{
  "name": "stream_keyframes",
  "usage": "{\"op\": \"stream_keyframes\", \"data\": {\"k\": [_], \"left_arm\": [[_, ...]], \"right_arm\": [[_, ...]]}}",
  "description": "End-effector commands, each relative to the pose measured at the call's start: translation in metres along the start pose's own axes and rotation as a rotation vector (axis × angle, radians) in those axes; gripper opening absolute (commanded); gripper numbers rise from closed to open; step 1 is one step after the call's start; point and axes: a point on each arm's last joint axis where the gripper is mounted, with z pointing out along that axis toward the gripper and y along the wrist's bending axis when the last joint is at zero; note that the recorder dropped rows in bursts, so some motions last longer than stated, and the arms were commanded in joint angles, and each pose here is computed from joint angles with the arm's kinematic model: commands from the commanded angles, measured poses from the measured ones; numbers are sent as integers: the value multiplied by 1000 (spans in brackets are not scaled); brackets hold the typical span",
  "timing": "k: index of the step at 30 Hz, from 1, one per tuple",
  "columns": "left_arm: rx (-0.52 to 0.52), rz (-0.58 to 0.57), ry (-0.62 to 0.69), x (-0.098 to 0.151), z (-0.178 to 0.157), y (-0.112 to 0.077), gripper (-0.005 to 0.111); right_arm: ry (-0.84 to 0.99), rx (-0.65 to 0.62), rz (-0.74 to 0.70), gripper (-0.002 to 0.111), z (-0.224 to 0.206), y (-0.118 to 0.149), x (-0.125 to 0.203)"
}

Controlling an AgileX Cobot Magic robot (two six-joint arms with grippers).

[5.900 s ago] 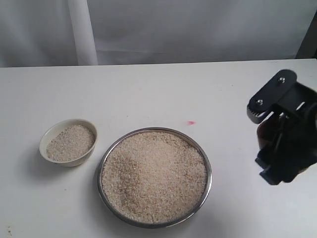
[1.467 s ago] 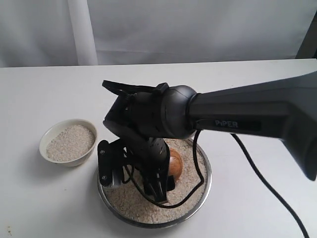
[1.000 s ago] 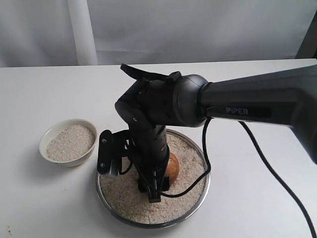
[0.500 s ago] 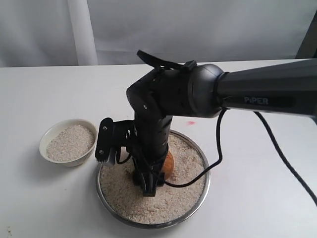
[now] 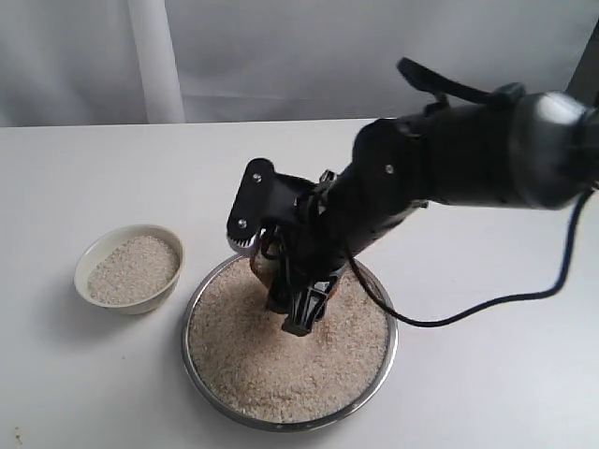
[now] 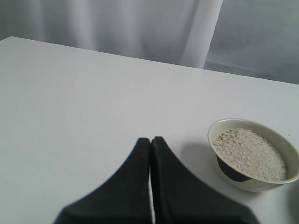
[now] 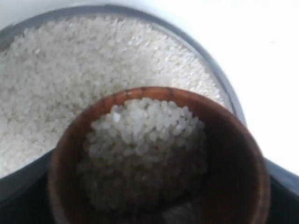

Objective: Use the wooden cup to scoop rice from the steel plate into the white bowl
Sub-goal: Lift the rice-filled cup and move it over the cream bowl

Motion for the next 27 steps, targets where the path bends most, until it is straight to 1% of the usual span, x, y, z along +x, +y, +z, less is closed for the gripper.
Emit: {"op": "stream_keyframes", "data": {"k": [1,3,5,9,11,13,14,15,16,17,18,19,23,27], "left_arm": [[10,-6,-7,-2,0,-1,0],[10,-6,-7,-2,0,-1,0],[10,-6,-7,-2,0,-1,0],[10,-6,-7,-2,0,-1,0],[10,-6,-7,-2,0,-1,0],[10,-6,-7,-2,0,-1,0],[10,-6,-7,-2,0,-1,0],[10,-6,-7,-2,0,-1,0],[10,-6,-7,-2,0,-1,0],[10,-6,-7,-2,0,-1,0],[10,-6,-7,-2,0,-1,0],[10,-6,-7,-2,0,-1,0],[10,-6,-7,-2,0,-1,0],[10,-6,-7,-2,0,-1,0]], "right_arm": [[-197,181,126,0,-18,-1,12],[-178,190,81,0,-17,1,16],[-176,187,75,0,-18,2,16],[-196,204,41,0,-24,-5,5],[-214,196,14,0,-34,-14,-10],[-249,197,-55,0,-48,-22,-39],[-257,201,-62,0,-49,-23,-46],[-279,223,-91,0,-50,-27,-63],[-282,237,-114,0,-49,-28,-69],[-284,265,-148,0,-44,-31,-85],[-287,278,-167,0,-41,-32,-94],[-265,307,-216,0,-32,-34,-109],[-176,353,-322,0,-14,-35,-129],[-82,391,-450,0,6,-30,-146]]}}
